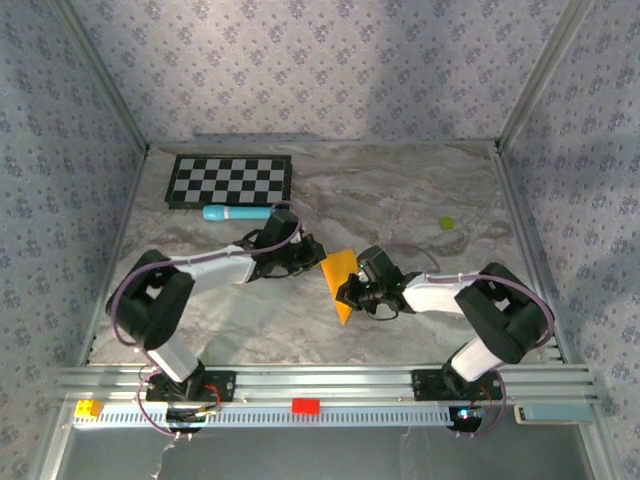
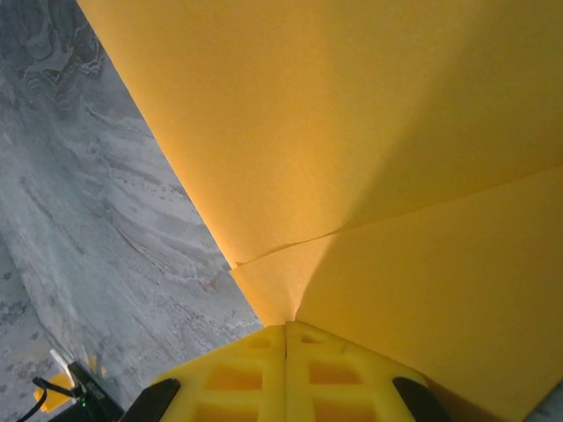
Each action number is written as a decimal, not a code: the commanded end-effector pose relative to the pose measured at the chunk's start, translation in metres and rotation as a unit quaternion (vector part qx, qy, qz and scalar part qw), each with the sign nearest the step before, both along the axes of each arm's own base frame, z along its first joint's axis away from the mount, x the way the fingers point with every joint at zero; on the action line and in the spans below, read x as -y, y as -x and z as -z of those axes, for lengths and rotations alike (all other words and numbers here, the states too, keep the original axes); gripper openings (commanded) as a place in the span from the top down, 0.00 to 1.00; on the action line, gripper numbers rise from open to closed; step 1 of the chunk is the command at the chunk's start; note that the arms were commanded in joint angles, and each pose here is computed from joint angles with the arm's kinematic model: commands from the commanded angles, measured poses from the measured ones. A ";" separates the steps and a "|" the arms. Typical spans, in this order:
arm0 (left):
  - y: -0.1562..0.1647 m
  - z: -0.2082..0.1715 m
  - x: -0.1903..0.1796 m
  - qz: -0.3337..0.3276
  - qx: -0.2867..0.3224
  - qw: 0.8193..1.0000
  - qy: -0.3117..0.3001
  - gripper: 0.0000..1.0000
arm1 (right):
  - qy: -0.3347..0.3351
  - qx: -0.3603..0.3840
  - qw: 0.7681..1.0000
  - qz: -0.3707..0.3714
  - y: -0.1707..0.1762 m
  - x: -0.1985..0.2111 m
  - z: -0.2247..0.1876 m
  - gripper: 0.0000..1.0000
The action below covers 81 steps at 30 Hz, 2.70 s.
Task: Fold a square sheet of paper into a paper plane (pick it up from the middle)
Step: Fold the wing for the fifth time at the center of the table.
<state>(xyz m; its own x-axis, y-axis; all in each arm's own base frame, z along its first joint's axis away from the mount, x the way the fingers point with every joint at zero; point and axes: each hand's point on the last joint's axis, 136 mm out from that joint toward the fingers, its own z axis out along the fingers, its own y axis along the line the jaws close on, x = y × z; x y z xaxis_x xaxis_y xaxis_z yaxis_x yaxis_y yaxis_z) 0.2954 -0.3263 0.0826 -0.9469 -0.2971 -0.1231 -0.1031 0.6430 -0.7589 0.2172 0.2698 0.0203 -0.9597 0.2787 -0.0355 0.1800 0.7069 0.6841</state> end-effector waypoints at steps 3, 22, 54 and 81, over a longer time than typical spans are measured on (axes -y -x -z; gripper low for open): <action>-0.006 0.012 0.026 0.010 -0.015 1.000 0.019 0.93 | 0.022 -0.003 0.999 0.040 0.002 0.014 0.009 0.96; 0.027 0.089 0.003 0.020 -0.083 0.995 -0.054 1.00 | 0.069 0.067 0.994 0.058 -0.018 0.062 -0.030 0.71; 0.031 0.077 0.012 0.094 -0.063 0.992 -0.062 1.00 | -0.060 0.022 0.998 0.017 -0.049 0.057 -0.032 0.69; 0.020 0.065 0.011 0.102 -0.064 0.992 -0.031 1.00 | -0.106 0.011 0.992 -0.073 -0.058 0.042 -0.021 0.76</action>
<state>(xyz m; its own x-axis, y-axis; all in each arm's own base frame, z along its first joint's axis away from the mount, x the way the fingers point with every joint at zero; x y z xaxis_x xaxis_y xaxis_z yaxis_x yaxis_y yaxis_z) 0.2777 -0.3385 0.0219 -0.9932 -0.1128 -0.0277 -0.0587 0.6930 -0.7186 0.2738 0.2251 0.0391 -0.9849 0.1730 -0.0055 0.0965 0.5749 0.8125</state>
